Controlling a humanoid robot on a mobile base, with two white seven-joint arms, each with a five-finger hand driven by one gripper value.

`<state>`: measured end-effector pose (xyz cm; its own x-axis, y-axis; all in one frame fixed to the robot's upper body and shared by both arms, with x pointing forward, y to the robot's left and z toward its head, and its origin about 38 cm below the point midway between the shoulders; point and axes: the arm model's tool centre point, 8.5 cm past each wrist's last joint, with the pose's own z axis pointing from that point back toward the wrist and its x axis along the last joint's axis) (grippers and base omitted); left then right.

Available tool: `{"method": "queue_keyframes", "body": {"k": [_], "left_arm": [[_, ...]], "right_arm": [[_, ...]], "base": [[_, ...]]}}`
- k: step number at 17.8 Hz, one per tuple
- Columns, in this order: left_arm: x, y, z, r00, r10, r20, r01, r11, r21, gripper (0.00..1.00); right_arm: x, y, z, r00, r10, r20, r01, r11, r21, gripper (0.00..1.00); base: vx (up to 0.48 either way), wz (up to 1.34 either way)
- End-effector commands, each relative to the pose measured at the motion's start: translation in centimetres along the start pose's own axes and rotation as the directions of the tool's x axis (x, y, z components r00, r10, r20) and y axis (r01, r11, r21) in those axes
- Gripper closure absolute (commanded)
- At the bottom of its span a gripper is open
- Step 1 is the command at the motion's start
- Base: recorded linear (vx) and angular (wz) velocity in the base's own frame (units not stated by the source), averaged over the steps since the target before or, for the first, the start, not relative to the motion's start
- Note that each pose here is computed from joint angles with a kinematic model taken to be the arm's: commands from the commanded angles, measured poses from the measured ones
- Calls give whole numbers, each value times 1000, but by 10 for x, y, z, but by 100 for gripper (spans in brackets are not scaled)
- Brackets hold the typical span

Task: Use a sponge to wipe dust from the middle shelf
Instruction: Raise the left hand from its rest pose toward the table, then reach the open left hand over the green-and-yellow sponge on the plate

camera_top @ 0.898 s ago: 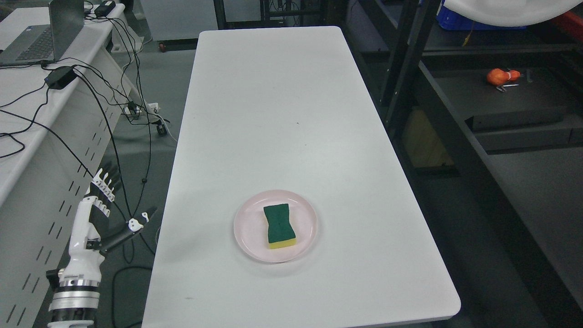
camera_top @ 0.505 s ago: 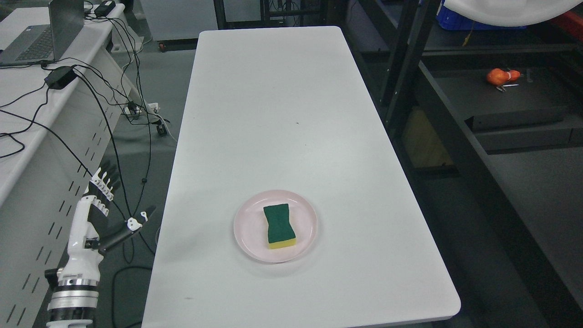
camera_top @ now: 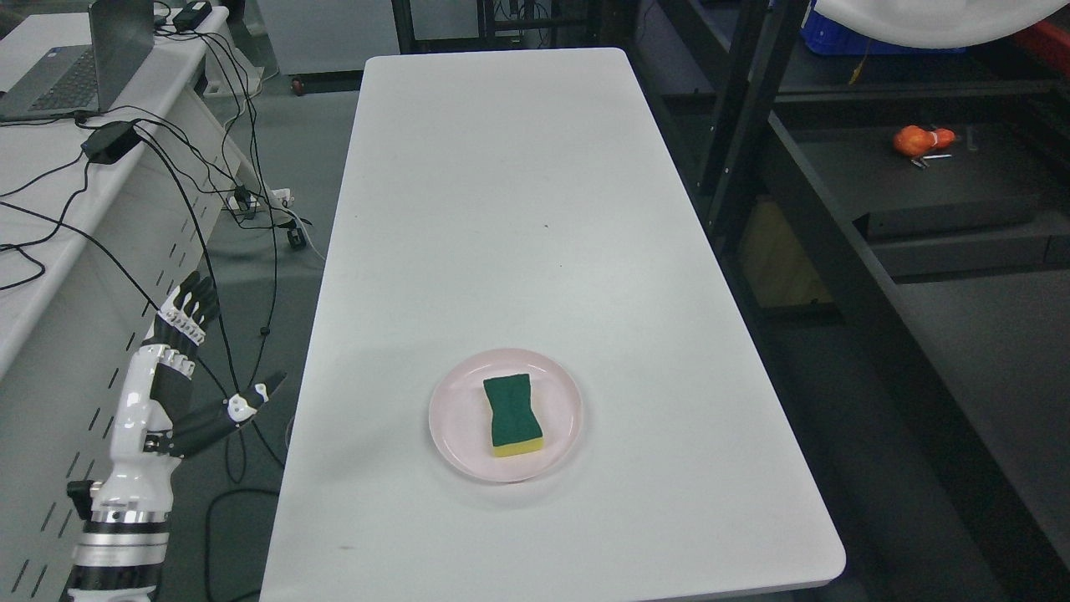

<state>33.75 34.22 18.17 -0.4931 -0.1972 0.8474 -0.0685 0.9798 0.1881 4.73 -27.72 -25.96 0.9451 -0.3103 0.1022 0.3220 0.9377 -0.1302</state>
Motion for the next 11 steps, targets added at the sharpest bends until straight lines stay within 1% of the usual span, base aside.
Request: {"method": "queue_keyframes", "body": {"k": [1,2,3,4,5,7,9,10,11], "left_arm": [[6,15,-5,997,-67,32,69,996,-61,1],[8,12,-9,995,-85,45,90,988,-122,2],[9,10,-17,987,-148,68,158,971,-179,2],[9,11,-21,965,-245,90,259,942,-213,2],[11,11,-28,932,-337,132,360,900,-245,2],[18,0,-38,863,-441,246,500,814,-296,3],[26,-14,-50,745,-553,372,662,682,-312,4],[28,-23,-53,689,-587,424,720,620,-312,4],[26,-34,-56,652,-600,464,755,573,-320,4]], "right_arm": [[3,-10,-1,999,3,-48,-3,1000,-13,0],[2,-10,-1,999,3,-51,-4,1000,-14,0],[2,-10,-1,999,3,-50,-4,1000,-14,0],[2,-10,-1,999,3,-50,-4,1000,-14,0],[2,-10,-1,999,3,-50,-4,1000,-14,0],[2,-10,-1,999,3,-51,-4,1000,-14,0],[2,-10,-1,999,3,-50,-4,1000,-14,0],[3,-10,-1,999,3,-48,-3,1000,-13,0],[2,-10,-1,999,3,-50,-4,1000,-14,0]], "base": [[0,0],[0,0],[0,0],[0,0],[0,0],[0,0],[0,0],[0,0],[0,0]]}}
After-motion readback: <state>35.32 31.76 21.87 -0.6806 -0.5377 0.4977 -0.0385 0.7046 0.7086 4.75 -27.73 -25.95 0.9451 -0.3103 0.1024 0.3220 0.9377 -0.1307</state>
